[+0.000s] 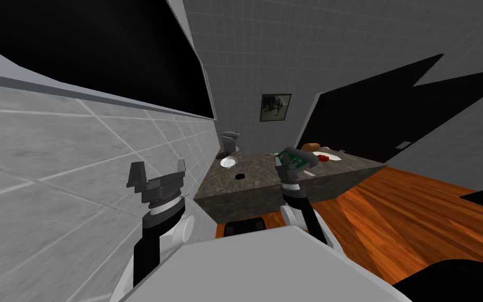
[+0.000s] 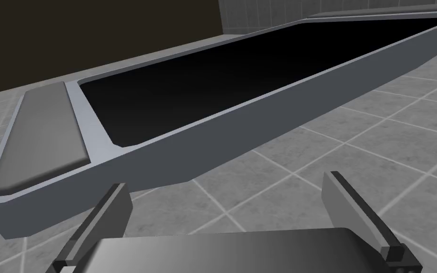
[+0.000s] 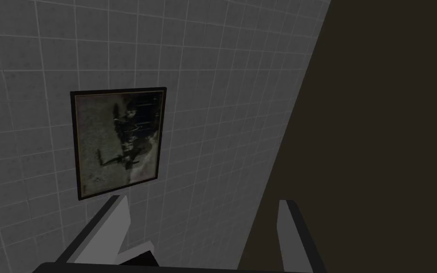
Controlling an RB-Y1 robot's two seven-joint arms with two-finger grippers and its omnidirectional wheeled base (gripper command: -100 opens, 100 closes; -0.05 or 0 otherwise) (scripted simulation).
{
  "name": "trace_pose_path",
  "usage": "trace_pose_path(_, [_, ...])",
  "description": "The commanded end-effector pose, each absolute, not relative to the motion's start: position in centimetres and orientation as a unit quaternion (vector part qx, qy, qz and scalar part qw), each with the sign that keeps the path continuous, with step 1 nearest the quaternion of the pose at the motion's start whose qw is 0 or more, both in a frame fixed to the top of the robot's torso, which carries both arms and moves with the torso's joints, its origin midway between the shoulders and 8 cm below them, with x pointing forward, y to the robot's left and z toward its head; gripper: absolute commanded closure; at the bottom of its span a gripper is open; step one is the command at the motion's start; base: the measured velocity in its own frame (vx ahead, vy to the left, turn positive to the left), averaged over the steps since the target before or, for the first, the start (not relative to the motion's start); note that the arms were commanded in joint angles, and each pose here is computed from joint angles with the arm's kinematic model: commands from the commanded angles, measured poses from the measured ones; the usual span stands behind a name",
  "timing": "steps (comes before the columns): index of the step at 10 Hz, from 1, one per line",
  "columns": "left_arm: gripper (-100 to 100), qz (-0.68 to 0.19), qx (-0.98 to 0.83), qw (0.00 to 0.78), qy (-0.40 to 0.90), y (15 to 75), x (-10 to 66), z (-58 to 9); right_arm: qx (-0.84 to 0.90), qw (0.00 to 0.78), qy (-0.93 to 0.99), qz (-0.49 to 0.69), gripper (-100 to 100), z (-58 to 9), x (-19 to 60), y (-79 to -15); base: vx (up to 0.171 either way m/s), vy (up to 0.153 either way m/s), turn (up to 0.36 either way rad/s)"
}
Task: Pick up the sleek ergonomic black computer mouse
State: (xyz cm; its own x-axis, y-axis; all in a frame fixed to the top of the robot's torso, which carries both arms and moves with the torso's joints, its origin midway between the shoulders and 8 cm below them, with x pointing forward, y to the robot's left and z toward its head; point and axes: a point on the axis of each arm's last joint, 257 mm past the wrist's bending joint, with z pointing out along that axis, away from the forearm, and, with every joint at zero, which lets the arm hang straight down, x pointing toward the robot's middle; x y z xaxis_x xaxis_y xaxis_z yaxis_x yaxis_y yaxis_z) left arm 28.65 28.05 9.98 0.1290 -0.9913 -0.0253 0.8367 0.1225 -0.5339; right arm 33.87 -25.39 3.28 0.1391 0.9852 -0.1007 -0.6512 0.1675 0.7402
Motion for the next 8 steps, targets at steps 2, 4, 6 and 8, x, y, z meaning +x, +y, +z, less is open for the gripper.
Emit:
trace_pose_path(2, [0,-0.631,-0.201,0.724,0.193,28.0,28.7,10.0,0.247,0.702,0.325,0.583,-100,3.4,33.7,-24.4,-0.031,-0.014,0.127])
trace_pose_path(4, [0,-0.631,-0.201,0.724,0.193,28.0,28.7,10.0,0.214,0.703,0.351,0.581,-100,3.4,33.5,-23.4,-0.054,-0.029,0.168])
trace_pose_path(6, [0,-0.631,-0.201,0.724,0.193,28.1,28.7,10.0,0.190,0.701,0.372,0.578,-100,3.2,33.3,-22.6,-0.037,-0.025,0.121])
trace_pose_path(8, [0,-0.631,-0.201,0.724,0.193,28.0,28.7,10.0,0.168,0.699,0.390,0.575,-100,2.9,33.1,-22.0,-0.034,-0.027,0.188])
